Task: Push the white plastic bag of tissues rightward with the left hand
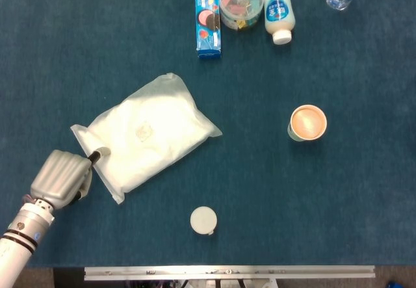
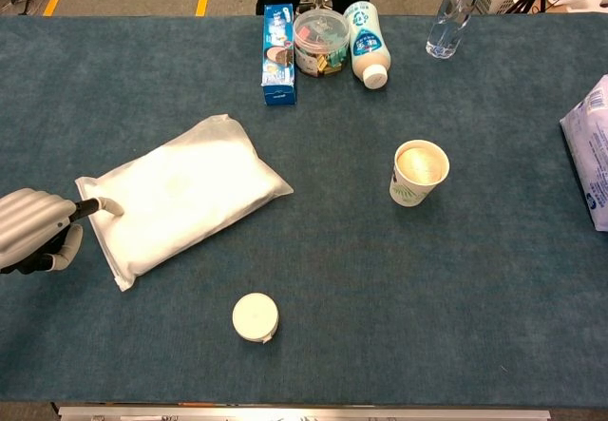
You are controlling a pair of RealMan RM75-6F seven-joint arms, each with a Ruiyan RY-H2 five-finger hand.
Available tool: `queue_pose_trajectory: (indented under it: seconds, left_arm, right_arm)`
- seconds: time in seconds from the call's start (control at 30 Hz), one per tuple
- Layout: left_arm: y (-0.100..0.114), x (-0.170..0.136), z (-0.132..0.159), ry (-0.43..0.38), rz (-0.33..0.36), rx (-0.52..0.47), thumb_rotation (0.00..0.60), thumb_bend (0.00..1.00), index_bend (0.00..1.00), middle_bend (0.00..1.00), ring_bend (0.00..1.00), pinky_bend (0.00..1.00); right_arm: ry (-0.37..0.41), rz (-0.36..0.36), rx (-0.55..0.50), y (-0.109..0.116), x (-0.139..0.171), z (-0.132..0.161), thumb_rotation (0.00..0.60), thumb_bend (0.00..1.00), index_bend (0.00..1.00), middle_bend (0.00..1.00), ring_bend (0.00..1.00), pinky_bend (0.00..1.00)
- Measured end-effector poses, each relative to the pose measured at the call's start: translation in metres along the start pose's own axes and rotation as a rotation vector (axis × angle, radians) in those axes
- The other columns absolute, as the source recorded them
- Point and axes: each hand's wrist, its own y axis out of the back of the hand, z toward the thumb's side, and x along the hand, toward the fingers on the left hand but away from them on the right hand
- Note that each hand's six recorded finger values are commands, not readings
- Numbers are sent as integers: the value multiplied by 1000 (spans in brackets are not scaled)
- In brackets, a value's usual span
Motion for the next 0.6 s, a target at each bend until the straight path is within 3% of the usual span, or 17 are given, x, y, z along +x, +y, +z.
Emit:
queue_pose_trajectory:
  seconds: [0.2,0.4,0.47,0.53,0.6]
  left_arm:
    - [9,3,7,-19,29,-7,600,1000,217,1000,875,870]
    - [39,3,21,-71,145,-23,600,986,229,1000,842,861]
    - [52,1,24,-83,201,-40,600,801,229,1000,805,851]
    - [65,-4,23,-92,262,-71,600,540,229,997,766,844]
    - [75,-10,21,-95,312,-95,600,425,229,972,733,834]
  right_arm:
    - [1,1,0,0,0,0,600,208,359,450,281,371]
    - [-1,-3,-2,1,0,0,600,208,360,450,281,371]
    - [-1,-4,-3,1,1,0,600,208,359,451,281,371]
    - [-1,-5,-3,2,1,0,600,208,359,452,281,371]
    - [-1,-3,-1,1,1,0,600,209,359,453,281,371]
